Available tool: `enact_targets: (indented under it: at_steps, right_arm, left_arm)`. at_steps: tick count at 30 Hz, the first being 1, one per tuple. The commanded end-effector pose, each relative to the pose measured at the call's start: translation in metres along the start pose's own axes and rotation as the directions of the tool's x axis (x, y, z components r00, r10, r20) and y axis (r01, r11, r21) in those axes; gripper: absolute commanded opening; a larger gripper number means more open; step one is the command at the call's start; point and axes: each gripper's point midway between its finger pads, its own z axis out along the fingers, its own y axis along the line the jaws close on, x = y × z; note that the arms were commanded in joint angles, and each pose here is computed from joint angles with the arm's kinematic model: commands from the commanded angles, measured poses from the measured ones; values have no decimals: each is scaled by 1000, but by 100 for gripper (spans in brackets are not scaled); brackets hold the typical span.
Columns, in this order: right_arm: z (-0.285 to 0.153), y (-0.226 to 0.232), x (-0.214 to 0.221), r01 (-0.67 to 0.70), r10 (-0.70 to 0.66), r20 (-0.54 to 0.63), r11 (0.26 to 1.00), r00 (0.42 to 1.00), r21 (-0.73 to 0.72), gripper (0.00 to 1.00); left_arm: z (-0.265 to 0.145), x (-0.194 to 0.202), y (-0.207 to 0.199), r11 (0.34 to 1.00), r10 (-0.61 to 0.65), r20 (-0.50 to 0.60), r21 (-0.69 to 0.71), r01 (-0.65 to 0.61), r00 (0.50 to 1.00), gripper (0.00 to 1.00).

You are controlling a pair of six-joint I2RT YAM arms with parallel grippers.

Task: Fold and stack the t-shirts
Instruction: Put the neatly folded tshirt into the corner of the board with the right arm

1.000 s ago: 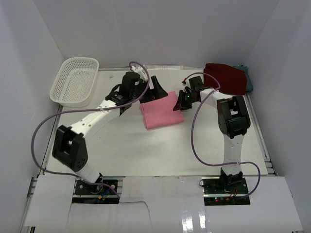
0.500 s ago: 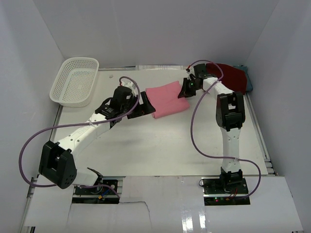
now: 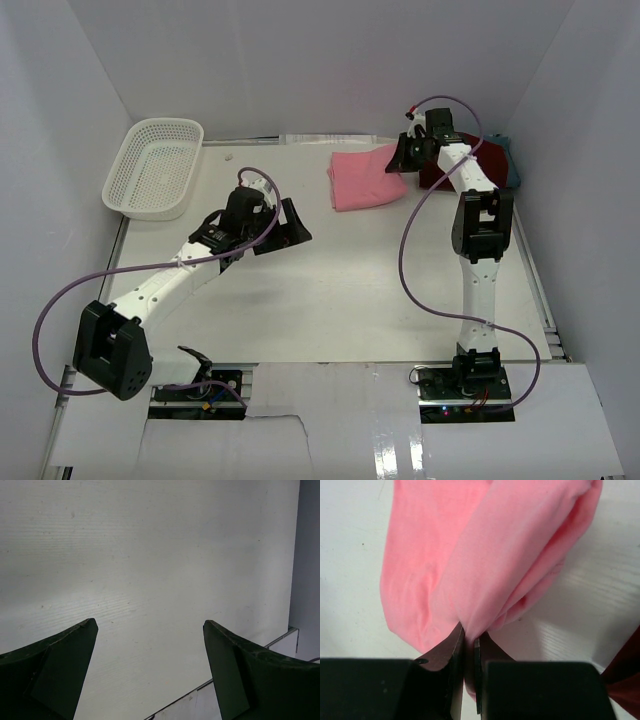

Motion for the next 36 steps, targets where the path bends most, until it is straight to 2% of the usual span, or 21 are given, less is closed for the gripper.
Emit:
enact_targets:
  at_steps: [1,6,15,16,25,30,36]
  right_arm:
    - [-10,5,-32,97,-94,79,995,992,-31,8]
    - [-24,-5,-55,165,-167,134,986,977,24,8]
    - [-55,-44,-85,159,-182,208,980,961,121,8]
    - [-68,-62,-90,135,-166,226,980,960,146,8]
    - [-127,-78,-146,177,-248,378,961,892,214,8]
    - [-155,-96,-155,111,-198,433,970,880,217,8]
    - [-163,-104,-153,87,-157,451,981,878,174,8]
  left_arm:
    - [-5,-1,1,1000,0,19,4,-1,1000,98]
    - [-2,2,5,1000,0,10,-6,0,1000,98]
    - [7,8,10,1000,-17,-16,-23,17,1000,98]
    - [8,9,11,1000,-18,-20,-25,17,1000,98]
    - [18,9,11,999,-29,-39,-35,28,999,98]
    - [25,9,10,999,-35,-55,-37,33,998,98]
    - [29,8,9,999,-36,-64,-36,34,997,98]
